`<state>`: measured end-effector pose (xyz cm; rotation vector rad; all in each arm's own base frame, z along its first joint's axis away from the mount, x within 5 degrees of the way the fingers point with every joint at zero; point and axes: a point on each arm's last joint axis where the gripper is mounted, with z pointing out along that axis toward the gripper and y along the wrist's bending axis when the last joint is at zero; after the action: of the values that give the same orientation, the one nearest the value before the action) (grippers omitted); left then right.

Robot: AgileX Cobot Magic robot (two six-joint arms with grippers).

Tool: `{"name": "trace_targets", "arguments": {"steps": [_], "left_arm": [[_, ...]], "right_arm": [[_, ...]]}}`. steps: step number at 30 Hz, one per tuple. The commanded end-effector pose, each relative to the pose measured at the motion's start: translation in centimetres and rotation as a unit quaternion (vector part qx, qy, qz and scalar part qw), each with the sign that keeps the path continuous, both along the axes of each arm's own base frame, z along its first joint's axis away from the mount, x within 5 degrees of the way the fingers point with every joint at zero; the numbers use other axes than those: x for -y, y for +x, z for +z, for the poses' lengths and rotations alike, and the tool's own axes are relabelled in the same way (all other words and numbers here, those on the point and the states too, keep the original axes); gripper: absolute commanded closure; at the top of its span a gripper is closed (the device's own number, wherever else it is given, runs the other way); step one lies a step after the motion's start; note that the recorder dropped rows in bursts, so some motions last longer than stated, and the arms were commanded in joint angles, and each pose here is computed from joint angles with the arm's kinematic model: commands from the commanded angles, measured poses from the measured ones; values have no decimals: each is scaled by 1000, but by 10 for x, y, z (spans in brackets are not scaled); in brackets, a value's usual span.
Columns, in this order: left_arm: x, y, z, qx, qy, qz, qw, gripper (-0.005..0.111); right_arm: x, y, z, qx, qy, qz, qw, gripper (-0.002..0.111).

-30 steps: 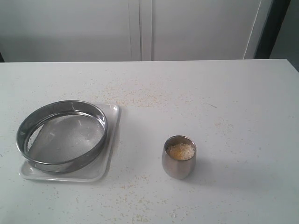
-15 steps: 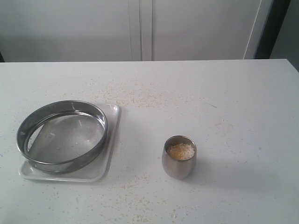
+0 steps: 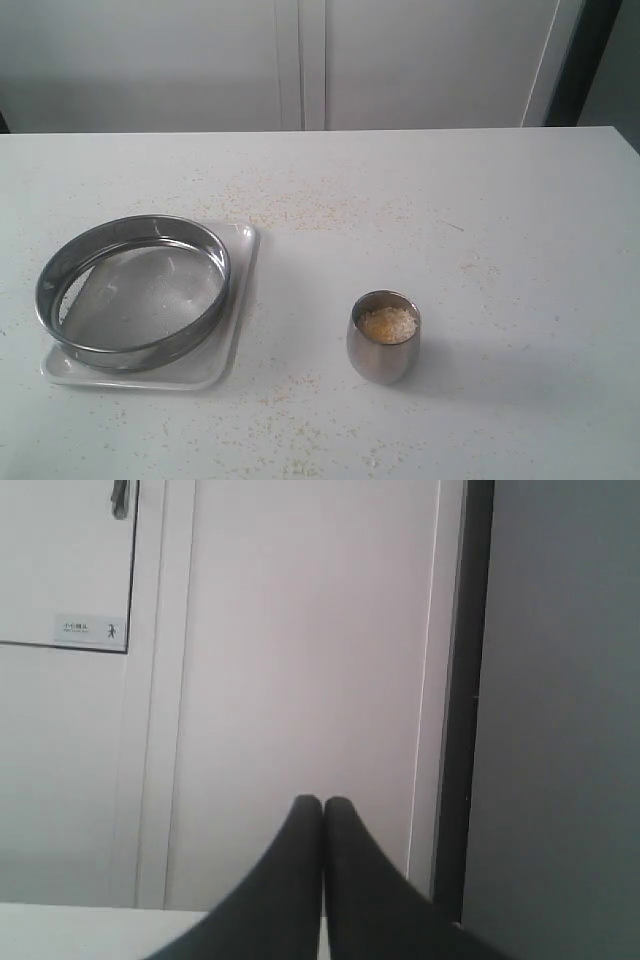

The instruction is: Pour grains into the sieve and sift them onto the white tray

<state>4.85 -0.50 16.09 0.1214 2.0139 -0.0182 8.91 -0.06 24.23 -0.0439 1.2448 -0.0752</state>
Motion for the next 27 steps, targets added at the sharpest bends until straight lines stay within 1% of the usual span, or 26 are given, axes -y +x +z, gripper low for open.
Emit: {"name": "trace_targets", "arguments": {"steps": [1,3,10,13,18,20,24,26,27], "left_arm": [[0,-1,-3,-7,-5,0,1000,107],[0,-1,-3,-7,-5,0,1000,107],[0,-1,-3,-7,-5,0,1000,107],[0,-1,-3,-7,-5,0,1000,107],[0,-1,-3,-7,-5,0,1000,107],[0,-1,-3,-7,-5,0,1000,107],[0,-1,-3,-7,-5,0,1000,107],[0,-1,-3,-7,-5,0,1000,107],[0,-1,-3,-7,-5,0,1000,107]], "right_arm": [[-2,20,-11,-49,-15,2,999,108],[-2,29,-19,-81,-19,3,997,108],[-9,56,-41,-138,-52,29,989,108],[-13,79,-66,-214,-64,48,974,108],[-19,104,-98,-276,-74,80,955,108],[-23,114,-115,-309,-81,102,942,108],[-33,124,-126,-301,-94,157,936,108],[-37,125,-131,-307,-102,181,929,108],[-42,124,-134,-309,-110,205,922,108]]}}
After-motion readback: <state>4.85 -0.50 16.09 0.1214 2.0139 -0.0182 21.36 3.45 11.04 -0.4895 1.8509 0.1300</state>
